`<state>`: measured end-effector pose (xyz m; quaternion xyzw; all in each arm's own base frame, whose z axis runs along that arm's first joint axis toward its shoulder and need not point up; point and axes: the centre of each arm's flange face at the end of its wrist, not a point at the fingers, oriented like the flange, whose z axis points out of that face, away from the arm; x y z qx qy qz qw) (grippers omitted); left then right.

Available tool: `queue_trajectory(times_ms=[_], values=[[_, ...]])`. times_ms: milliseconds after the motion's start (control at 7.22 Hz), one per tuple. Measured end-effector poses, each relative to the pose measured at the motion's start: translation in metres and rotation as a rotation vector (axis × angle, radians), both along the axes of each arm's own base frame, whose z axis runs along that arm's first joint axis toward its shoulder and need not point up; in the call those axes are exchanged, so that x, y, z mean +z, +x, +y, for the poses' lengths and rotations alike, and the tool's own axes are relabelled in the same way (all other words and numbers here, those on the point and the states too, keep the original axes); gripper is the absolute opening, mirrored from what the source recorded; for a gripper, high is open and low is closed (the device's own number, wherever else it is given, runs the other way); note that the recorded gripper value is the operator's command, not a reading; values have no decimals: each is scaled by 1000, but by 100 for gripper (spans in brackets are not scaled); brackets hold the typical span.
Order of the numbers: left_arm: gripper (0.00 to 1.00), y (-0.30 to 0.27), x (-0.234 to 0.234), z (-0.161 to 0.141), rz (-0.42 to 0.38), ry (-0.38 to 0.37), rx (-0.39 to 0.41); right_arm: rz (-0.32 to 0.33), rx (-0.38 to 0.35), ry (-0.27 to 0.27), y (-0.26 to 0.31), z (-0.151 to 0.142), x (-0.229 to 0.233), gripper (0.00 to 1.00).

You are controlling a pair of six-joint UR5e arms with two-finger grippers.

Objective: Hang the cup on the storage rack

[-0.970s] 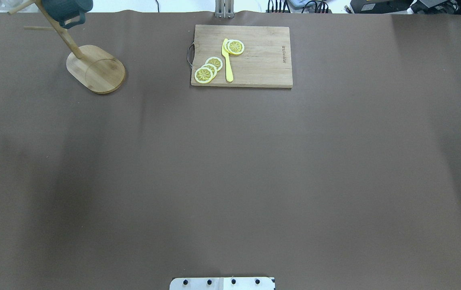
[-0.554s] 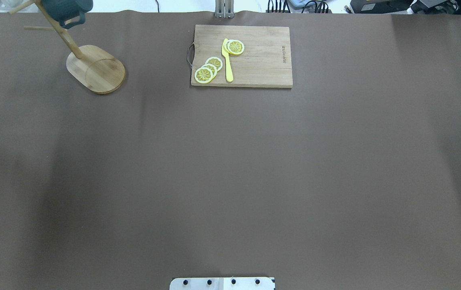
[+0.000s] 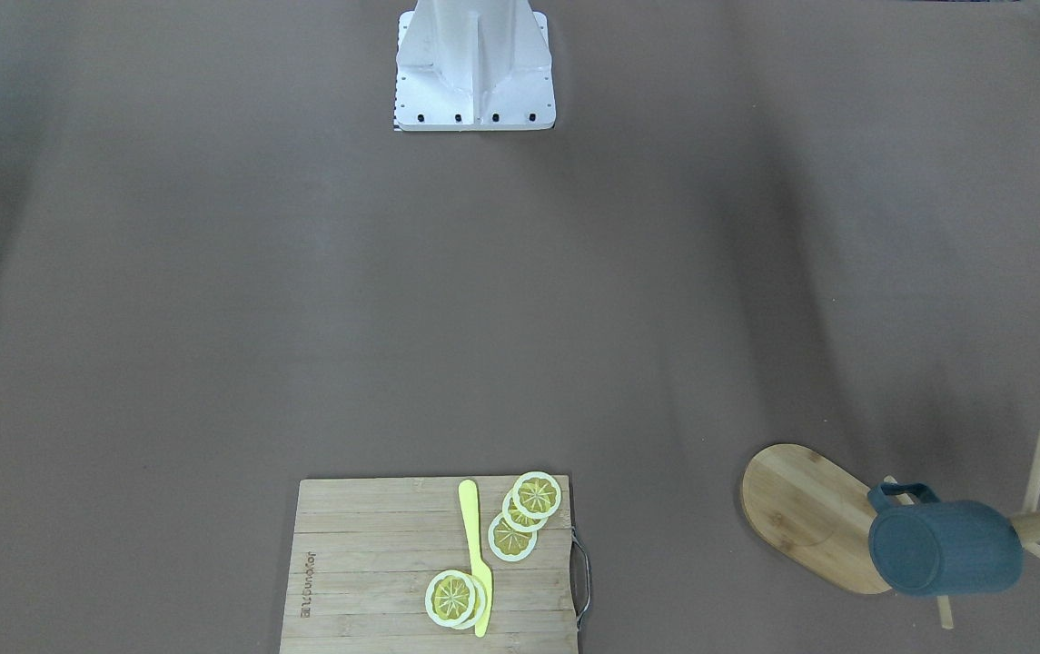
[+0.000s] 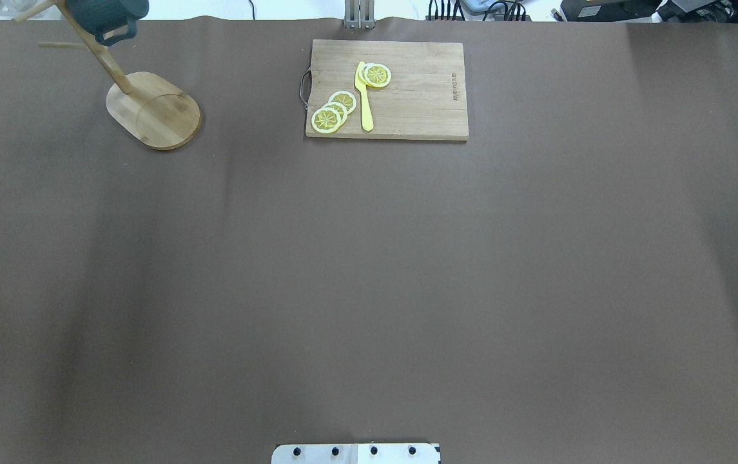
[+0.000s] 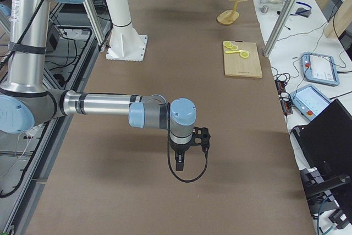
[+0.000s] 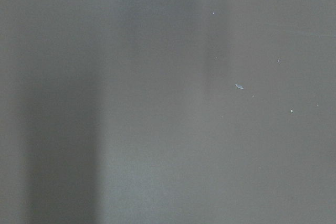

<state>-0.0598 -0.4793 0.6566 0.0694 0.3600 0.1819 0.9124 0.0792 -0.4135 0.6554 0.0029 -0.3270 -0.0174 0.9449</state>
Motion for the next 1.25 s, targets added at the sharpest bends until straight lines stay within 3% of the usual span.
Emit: queue_trajectory(times_ms=[277, 831, 1247], values=[[99, -8, -12, 2, -23, -15, 5, -1, 0, 0, 0, 0, 0, 100], [99, -7, -45, 18, -22, 49, 12, -3, 0, -1, 0, 1, 0, 100], [99, -8, -37, 28, -27, 32, 10, -4, 0, -3, 0, 1, 1, 100]])
